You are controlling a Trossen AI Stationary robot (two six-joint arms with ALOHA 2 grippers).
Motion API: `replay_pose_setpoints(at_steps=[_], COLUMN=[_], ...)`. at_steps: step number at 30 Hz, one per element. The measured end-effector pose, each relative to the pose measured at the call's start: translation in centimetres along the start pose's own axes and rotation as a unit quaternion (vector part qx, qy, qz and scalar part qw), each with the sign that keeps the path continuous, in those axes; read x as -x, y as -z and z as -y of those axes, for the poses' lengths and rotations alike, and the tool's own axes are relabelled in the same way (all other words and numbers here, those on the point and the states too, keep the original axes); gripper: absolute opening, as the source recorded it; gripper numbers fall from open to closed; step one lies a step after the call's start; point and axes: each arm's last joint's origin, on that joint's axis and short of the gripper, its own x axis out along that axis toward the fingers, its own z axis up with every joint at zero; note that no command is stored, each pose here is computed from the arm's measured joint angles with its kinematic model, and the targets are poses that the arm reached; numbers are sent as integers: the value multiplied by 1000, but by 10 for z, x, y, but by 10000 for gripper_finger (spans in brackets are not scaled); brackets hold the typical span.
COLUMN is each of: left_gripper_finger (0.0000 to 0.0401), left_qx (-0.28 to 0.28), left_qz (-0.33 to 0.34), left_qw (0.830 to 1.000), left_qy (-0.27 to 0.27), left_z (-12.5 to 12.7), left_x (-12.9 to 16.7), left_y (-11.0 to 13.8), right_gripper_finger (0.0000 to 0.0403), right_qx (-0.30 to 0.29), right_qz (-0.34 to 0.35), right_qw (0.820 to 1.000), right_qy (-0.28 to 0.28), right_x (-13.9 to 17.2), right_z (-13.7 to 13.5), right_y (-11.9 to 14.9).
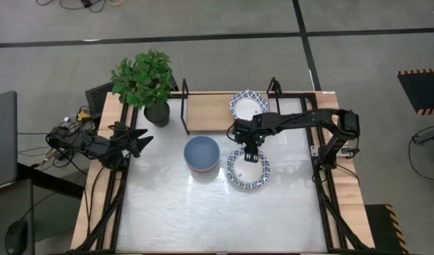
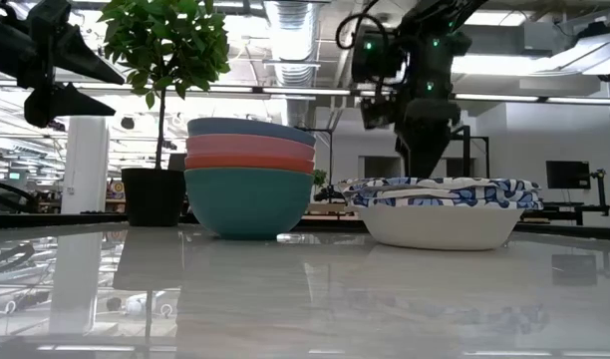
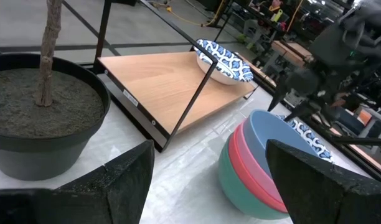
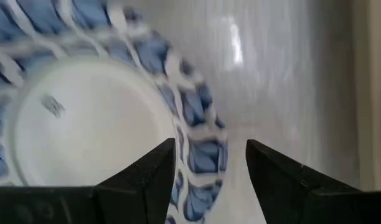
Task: Place and stack bowls onto a shelf
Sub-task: Stack the blue patterned bowl on top of the blue patterned bowl on the shelf
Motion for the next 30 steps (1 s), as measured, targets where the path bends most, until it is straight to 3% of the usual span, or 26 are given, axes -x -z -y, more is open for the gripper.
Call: replay_pose_setpoints(at_steps=[30], left_gripper_finger=[293], left_qx=[0], left_qz=[0], left_qw=[1000], left_qy=[0], left_z=[0], left_x=[0], left_y=[0], right_gripper_finger=[213], right_qx=[15], right_qz=[-10], right_qw=[1000], right_qy=[-8], right_x=[-1], right_z=[-23], right_y=[2])
